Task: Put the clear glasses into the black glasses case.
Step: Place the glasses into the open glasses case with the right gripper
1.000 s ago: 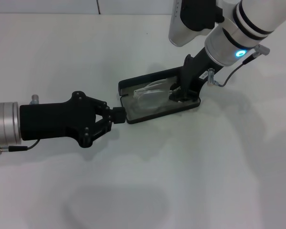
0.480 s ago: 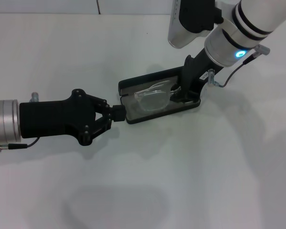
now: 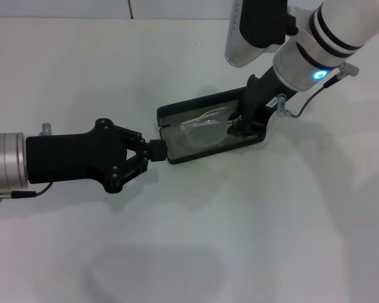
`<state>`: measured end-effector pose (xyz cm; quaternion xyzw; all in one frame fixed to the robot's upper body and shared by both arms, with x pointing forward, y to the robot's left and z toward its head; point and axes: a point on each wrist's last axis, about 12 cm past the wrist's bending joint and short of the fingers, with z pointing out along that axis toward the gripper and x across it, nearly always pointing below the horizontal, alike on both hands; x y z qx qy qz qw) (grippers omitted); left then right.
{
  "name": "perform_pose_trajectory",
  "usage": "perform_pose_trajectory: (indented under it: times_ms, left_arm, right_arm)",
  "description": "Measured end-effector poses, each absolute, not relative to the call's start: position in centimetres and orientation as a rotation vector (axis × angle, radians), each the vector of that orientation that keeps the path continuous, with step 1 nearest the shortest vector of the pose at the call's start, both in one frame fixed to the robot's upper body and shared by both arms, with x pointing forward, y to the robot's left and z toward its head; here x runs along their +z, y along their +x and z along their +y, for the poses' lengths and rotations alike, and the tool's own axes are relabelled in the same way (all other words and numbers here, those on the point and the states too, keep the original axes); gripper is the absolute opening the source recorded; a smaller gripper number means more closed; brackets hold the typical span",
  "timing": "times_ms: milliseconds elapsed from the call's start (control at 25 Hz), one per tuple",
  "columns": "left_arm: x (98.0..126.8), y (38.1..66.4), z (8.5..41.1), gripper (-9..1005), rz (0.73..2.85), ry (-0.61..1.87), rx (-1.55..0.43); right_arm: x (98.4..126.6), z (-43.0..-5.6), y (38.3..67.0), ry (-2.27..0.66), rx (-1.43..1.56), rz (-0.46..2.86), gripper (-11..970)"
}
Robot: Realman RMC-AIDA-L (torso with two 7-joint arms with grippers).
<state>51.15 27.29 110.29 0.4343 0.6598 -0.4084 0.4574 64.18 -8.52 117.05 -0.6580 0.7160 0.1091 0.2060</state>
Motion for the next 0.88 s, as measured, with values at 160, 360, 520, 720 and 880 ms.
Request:
perform_pose_trajectory:
  times_ms: [160, 360, 520, 720, 880]
  left_arm:
    - [110.25, 51.11, 27.27, 51, 1.626, 1.069, -1.008]
    - [110.17, 51.00, 27.29, 51, 1.629, 1.066, -1.011]
    - [110.12, 50.93, 27.26, 51, 1.630, 1.064, -1.013]
    - [110.11, 50.90, 27.22, 51, 1.629, 1.064, -1.017]
    - [110.12, 50.90, 27.22, 52, 1.629, 1.065, -1.017]
  right_arm:
    - [116.94, -8.63, 64.22, -1.821, 0.305, 1.996, 183]
    - [116.89, -8.66, 64.20, -1.818, 0.309, 1.997, 184]
    - [116.87, -8.67, 64.21, -1.815, 0.309, 1.997, 193]
    - [116.75, -8.79, 64.22, -1.808, 0.310, 1.995, 231]
    - [116.79, -9.03, 64.19, -1.789, 0.306, 1.977, 262]
